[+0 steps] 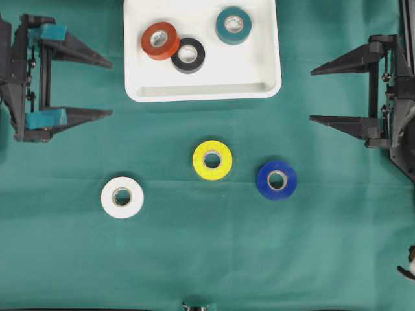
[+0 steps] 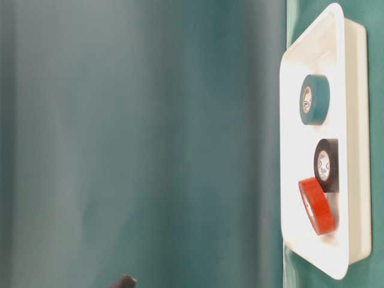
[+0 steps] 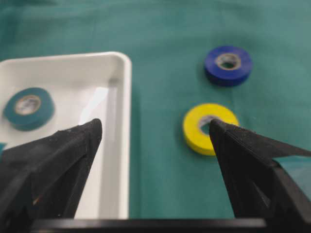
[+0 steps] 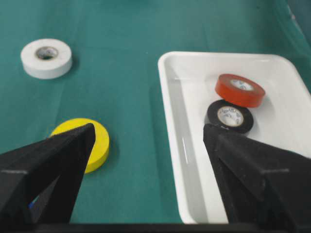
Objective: Pick up the tape from a random location and place it into the white case.
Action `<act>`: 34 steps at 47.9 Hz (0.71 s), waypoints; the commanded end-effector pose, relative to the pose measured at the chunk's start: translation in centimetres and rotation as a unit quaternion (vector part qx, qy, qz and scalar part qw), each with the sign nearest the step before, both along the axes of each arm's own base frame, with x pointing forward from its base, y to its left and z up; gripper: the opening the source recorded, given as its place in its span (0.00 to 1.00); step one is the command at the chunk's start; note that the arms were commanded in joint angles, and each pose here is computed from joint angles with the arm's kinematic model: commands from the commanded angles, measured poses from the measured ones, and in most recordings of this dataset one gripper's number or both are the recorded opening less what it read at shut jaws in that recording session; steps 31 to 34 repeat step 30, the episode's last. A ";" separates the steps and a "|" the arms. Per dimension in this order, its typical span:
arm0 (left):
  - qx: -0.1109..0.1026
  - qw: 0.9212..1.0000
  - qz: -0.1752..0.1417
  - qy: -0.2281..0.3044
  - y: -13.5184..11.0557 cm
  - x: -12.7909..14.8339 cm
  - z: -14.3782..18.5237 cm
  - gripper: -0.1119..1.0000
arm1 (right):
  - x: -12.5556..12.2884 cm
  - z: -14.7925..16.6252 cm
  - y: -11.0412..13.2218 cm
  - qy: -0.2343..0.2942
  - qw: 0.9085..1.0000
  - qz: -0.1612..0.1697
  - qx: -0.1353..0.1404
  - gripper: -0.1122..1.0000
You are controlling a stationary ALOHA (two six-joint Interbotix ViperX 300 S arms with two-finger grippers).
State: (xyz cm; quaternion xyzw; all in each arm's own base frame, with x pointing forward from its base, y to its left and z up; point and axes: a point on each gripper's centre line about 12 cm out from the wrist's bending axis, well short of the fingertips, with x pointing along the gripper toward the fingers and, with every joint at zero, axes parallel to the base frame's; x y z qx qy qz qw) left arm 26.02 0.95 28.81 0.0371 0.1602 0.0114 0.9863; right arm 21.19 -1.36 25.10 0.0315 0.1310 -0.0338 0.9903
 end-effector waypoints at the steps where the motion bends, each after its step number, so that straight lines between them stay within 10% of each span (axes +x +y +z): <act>1: -0.001 1.000 -0.007 -0.018 -0.4 0.0 0.1 0.98 | 0.5 0.4 0.0 -0.008 1.000 0.002 -0.002 0.91; 34: -0.025 0.998 -0.012 -0.051 -1.0 -1.0 -2.5 0.98 | 0.3 -0.5 0.2 -0.020 1.000 0.013 -0.002 0.89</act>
